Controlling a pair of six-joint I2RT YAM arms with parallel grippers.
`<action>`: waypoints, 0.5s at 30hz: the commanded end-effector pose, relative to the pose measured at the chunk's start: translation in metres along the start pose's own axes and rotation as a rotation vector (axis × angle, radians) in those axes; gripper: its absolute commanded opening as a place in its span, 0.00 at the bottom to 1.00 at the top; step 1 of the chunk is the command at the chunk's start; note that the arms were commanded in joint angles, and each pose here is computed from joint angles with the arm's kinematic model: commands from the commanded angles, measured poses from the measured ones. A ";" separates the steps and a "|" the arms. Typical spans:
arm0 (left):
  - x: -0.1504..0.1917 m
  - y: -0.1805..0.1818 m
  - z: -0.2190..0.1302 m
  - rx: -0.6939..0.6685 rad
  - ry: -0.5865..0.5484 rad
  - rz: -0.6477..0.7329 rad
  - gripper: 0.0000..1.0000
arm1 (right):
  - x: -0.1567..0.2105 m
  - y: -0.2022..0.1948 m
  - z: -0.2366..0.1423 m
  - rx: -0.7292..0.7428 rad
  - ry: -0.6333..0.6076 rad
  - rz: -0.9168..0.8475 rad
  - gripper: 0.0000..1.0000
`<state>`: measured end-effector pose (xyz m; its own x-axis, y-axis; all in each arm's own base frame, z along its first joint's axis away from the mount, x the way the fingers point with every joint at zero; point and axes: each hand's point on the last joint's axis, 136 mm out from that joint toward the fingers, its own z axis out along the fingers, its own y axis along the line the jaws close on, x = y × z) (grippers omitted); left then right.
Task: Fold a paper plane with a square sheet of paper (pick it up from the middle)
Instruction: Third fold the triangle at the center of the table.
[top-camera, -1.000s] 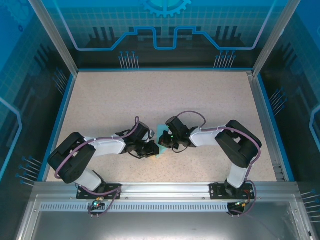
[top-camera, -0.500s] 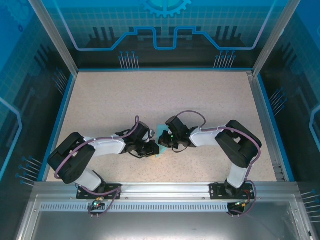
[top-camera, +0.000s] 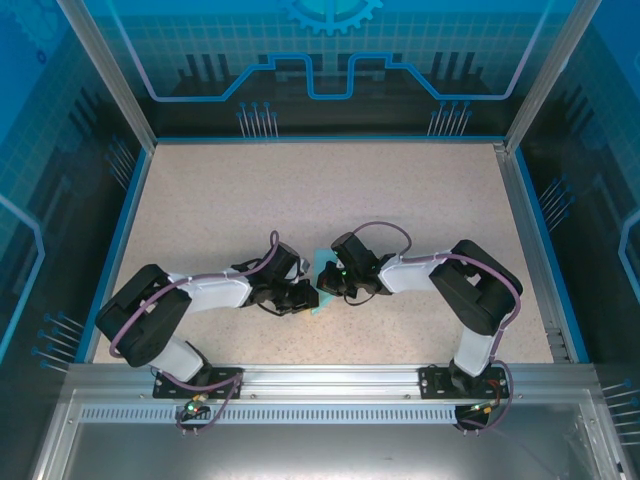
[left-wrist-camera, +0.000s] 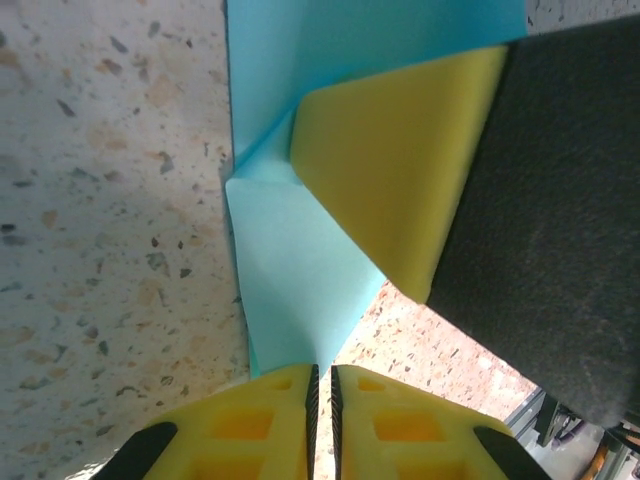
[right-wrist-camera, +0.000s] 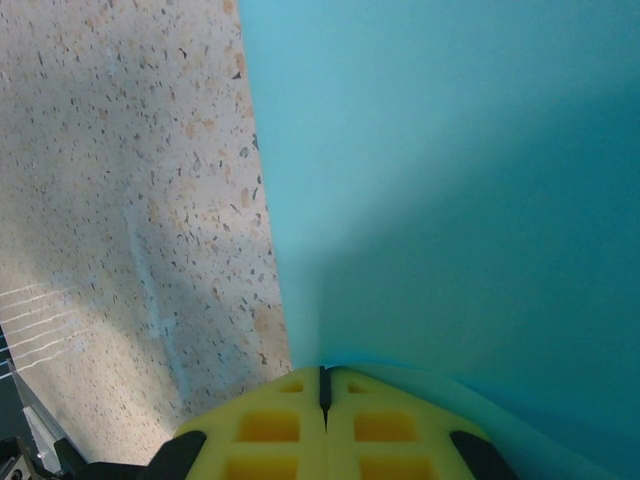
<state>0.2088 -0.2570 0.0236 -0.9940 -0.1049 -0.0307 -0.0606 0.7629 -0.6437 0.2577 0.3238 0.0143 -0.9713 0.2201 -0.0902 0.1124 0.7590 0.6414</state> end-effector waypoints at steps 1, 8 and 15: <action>-0.001 0.003 0.003 -0.033 0.001 -0.004 0.14 | -0.006 -0.012 0.003 0.034 -0.013 0.013 0.00; -0.001 0.007 0.007 -0.047 0.010 -0.013 0.14 | -0.007 -0.011 0.001 0.033 -0.020 0.013 0.00; -0.001 0.011 0.008 -0.063 0.009 -0.017 0.14 | -0.008 -0.010 -0.001 0.030 -0.028 0.008 0.00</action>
<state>0.2090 -0.2554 0.0144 -0.9940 -0.1085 -0.0147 -0.0757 0.7774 -0.6244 0.2581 0.3235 0.0142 -0.9708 0.2215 -0.0920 0.1127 0.7597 0.6404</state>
